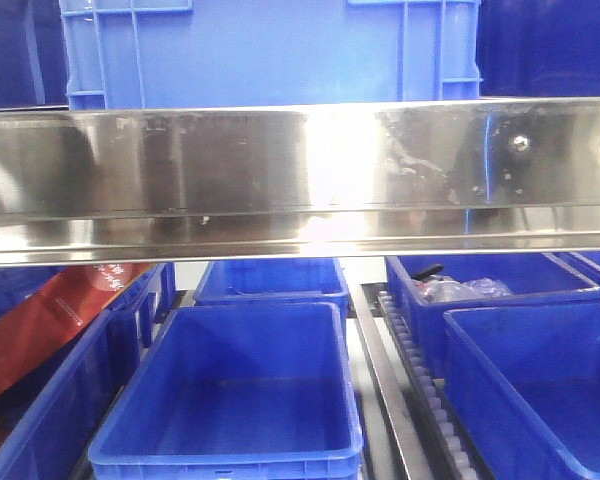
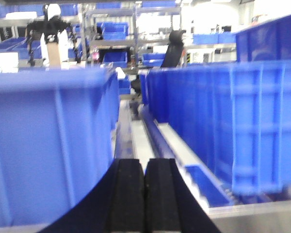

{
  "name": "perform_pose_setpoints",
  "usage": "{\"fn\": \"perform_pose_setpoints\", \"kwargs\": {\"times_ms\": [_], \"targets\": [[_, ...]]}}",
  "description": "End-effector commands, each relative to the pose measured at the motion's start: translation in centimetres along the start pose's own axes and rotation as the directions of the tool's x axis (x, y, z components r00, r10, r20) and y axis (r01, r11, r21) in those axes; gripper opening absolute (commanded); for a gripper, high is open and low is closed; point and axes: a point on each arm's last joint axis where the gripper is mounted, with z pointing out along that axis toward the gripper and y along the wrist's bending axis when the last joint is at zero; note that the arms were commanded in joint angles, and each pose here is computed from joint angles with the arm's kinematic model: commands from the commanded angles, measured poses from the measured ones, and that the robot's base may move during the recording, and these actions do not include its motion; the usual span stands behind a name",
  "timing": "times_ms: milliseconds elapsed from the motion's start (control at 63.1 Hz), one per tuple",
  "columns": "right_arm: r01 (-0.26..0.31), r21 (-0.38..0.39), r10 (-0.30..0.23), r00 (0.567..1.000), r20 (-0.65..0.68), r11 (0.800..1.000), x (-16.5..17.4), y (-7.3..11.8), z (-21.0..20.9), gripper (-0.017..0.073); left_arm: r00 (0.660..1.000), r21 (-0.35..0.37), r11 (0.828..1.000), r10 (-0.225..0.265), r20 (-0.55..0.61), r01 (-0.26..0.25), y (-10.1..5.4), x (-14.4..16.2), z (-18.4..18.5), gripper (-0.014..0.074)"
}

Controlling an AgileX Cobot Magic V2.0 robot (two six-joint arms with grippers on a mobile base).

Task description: Place cylindrical capacitor in blue bin on shelf

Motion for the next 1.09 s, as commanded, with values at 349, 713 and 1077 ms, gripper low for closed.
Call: {"fn": "perform_pose_setpoints", "kwargs": {"times_ms": [349,713,1077], "targets": [[0.006,0.011,-0.006,0.999,0.032,1.000,-0.3,-0.1,0.0,-0.0154,0.996,-0.087,0.993,-0.084,0.005,0.084,0.1,5.4,-3.2,-0.0111],[0.006,0.011,-0.006,0.999,0.032,1.000,-0.3,-0.1,0.0,-0.0154,0.996,-0.088,0.993,-0.082,0.015,0.083,0.1,5.8,-3.2,-0.0111],[0.006,0.011,-0.006,0.999,0.032,1.000,-0.3,-0.1,0.0,-0.0154,0.996,-0.088,0.993,-0.082,0.019,0.083,0.1,5.8,-3.2,-0.0111]]}}
